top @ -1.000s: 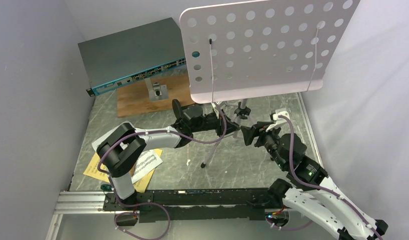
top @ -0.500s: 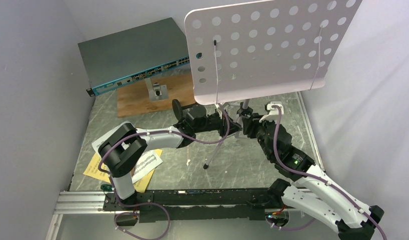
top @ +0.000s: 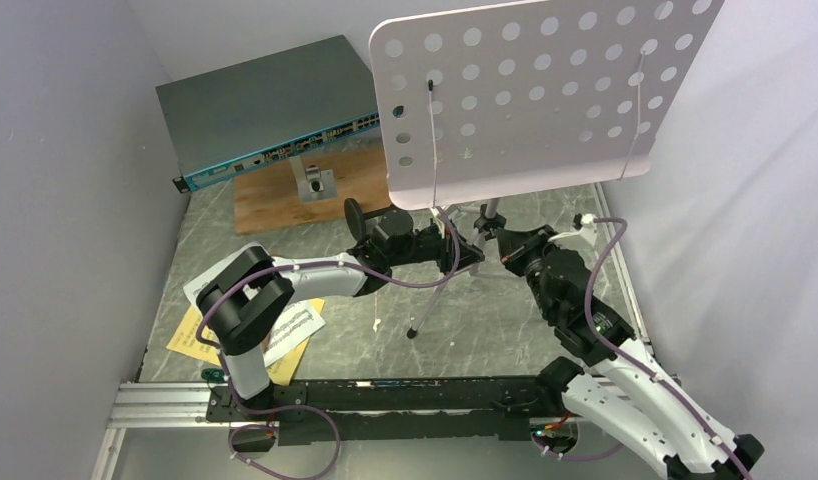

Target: Set up the instrument practice props

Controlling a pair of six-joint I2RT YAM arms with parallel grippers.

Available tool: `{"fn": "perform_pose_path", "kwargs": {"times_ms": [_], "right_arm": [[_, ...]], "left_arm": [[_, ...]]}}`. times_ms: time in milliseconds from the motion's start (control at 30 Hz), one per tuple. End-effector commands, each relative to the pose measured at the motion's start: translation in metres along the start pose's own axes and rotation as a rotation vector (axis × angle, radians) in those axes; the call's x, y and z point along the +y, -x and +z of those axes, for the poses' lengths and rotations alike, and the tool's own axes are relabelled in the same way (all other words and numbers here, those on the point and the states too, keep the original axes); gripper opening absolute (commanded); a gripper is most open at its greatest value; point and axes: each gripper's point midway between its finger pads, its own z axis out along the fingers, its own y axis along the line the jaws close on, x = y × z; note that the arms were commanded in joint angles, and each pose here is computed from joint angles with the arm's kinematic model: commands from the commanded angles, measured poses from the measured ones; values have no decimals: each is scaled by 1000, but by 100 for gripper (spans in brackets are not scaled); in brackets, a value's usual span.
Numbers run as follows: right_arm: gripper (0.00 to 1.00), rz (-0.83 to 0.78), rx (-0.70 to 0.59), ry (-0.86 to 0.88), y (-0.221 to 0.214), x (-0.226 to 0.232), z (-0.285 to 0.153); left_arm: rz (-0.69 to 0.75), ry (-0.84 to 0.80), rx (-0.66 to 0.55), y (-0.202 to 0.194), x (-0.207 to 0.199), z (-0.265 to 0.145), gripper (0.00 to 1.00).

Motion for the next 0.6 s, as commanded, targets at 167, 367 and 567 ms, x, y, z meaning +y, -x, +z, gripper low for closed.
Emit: {"fn": "perform_pose_path", "kwargs": {"times_ms": [167, 367, 567], "right_arm": [[15, 250, 158, -207, -36, -54, 9], [28, 292, 210, -171, -47, -53, 12], [32, 97, 193, -80, -30, -40, 6]], "left_arm": [[-320, 281, 385, -136, 44, -41, 0], [-320, 275, 379, -135, 41, -42, 0], [-318, 268, 377, -133, 39, -40, 0]]}}
